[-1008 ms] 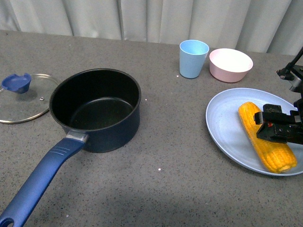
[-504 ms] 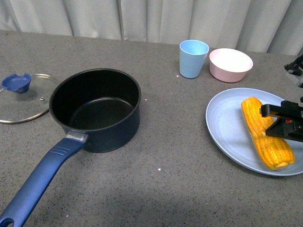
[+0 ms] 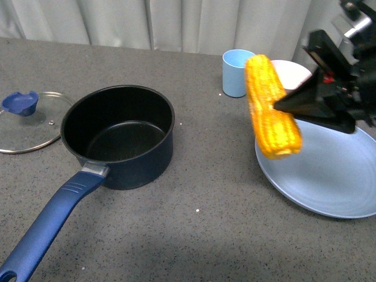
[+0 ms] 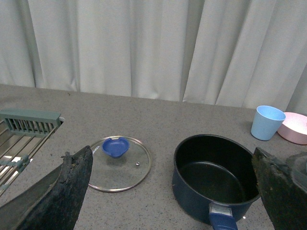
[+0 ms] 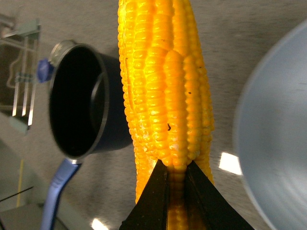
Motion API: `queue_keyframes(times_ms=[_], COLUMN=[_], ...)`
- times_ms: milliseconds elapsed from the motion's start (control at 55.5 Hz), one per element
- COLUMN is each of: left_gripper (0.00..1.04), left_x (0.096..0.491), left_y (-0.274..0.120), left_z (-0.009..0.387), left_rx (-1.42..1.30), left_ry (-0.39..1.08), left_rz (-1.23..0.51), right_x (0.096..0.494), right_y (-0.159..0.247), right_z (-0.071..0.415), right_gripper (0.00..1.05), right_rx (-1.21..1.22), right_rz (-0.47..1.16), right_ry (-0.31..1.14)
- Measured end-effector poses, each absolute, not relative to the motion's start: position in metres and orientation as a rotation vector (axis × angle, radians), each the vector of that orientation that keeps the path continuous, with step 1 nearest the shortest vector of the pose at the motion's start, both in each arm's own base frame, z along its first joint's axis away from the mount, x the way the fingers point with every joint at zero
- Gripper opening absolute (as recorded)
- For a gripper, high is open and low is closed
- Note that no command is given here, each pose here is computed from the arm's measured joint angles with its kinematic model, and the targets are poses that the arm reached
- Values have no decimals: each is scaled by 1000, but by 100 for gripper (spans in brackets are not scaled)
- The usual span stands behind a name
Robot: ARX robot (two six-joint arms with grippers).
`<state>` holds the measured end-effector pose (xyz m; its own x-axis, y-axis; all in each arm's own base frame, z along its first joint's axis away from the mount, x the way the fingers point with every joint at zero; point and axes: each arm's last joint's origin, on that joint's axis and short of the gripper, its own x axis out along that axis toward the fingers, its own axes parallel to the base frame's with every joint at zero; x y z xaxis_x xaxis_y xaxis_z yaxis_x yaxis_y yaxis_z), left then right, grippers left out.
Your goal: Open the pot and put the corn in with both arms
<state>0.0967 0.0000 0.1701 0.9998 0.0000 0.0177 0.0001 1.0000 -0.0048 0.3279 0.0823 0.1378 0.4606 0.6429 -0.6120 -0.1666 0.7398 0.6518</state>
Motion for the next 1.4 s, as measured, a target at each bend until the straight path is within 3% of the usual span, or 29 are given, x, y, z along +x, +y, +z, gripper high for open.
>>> queue_keyframes(times_ms=[414, 918, 1026, 1153, 1405], left_gripper=[98, 98, 98, 98, 98], left_x=[97, 97, 97, 97, 97], left_y=[0, 0, 0, 0, 0], left_z=[170, 170, 170, 170, 170], left_rx=[-5, -5, -5, -5, -5], left_ry=[-18, -18, -18, -18, -18], left_rz=[0, 0, 0, 0, 0], right_x=[370, 394, 394, 394, 395], right_y=[191, 240, 240, 240, 232], right_z=[136, 135, 134, 134, 137], right_gripper=[4, 5, 26, 57, 98], right_rx=[573, 514, 511, 509, 481], right_rz=[770, 815, 807, 800, 736], right_ry=[1068, 1117, 1126, 1128, 1029])
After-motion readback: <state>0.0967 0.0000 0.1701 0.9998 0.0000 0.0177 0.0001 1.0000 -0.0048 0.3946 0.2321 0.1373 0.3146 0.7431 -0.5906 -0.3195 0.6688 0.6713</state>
